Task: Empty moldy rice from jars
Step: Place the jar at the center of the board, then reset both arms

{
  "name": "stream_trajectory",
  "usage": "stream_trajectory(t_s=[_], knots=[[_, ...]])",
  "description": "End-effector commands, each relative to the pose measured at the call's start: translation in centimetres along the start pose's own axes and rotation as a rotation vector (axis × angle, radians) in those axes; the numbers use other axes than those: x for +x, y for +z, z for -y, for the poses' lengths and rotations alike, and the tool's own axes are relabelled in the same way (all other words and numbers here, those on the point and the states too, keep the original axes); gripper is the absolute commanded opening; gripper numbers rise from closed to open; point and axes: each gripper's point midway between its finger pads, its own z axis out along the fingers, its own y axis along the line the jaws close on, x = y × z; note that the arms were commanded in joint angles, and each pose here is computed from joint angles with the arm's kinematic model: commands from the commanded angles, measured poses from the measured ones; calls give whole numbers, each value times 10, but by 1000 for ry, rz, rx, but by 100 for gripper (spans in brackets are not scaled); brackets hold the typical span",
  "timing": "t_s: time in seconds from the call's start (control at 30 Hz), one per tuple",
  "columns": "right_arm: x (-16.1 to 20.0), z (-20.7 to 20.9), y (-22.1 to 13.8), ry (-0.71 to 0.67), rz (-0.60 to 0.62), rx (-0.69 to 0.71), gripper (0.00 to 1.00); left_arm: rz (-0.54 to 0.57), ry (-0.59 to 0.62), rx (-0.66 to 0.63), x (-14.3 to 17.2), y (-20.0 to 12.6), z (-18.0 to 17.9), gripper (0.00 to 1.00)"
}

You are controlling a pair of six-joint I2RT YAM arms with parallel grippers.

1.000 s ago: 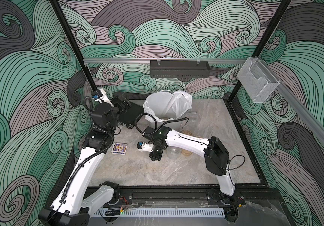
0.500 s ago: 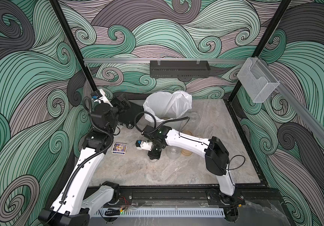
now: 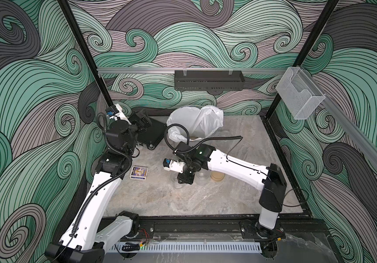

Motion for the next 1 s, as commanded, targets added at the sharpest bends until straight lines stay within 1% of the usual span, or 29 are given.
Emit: stream_trajectory(t_s=[0.0, 0.23, 0.4, 0.7, 0.8, 0.97], knots=[[-1, -1, -17, 4, 38, 25, 35, 16, 16, -24, -3, -3, -6, 99], [-2, -8, -50, -3, 131, 52, 38, 11, 36, -49, 2, -1, -13, 99], [5, -3, -71, 3, 185, 114, 41, 7, 44, -58, 5, 0, -16, 99], [25, 37, -113, 125, 278, 253, 43, 4, 64, -75, 8, 1, -20, 99], [34, 51, -130, 169, 329, 302, 44, 6, 73, -80, 8, 1, -21, 98], [54, 85, -156, 287, 439, 415, 48, 4, 95, -98, 11, 2, -25, 99]])
